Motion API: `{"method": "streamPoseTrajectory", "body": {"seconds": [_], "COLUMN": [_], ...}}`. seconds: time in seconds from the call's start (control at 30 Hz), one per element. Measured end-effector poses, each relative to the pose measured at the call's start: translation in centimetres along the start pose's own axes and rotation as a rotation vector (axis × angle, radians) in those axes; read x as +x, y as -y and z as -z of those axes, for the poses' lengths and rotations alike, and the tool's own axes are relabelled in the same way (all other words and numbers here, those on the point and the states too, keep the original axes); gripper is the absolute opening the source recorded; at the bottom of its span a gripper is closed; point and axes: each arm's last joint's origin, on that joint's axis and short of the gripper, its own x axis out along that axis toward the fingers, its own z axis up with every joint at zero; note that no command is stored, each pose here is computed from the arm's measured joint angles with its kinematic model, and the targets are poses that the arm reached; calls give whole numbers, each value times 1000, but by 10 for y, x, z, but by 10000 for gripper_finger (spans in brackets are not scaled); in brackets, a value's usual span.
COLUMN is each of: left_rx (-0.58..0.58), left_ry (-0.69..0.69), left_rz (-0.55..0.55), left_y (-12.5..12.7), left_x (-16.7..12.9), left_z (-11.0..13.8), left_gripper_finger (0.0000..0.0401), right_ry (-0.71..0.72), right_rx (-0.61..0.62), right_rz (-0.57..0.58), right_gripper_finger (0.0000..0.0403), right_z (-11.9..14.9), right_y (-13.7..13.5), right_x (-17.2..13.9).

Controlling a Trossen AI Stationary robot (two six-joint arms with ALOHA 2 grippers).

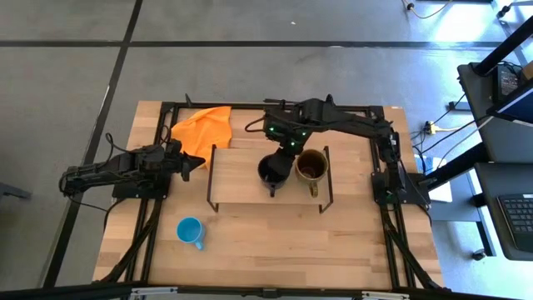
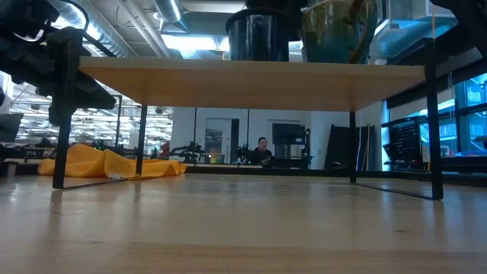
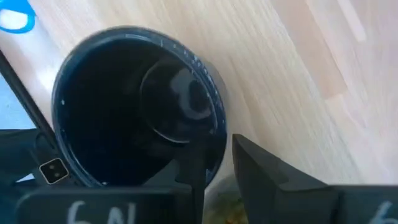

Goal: Stack small to large cups/mugs on shelf
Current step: Put the dark blue mug on the shelf, then put the light blue mug on the shelf

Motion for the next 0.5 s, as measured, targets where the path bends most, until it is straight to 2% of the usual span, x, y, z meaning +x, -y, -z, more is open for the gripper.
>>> {"method": "streamPoseTrajectory", "body": {"seconds": [0.27,0.5], "left_rx": [-1,-1], "left_ry": [0,3], "left_rz": [0,2], "left_y": [0,0], "left_x": [0,0], "left_z": [0,0], "left_gripper_finger": [42,42], "right_ry": [107,190], "right_rx": [-57,-46], "right_rz": [-5,-17], "right_gripper_finger": [80,81], "right_z": [-4,-3], "right_y": [-2,6], "right_x": [-22,-43]}}
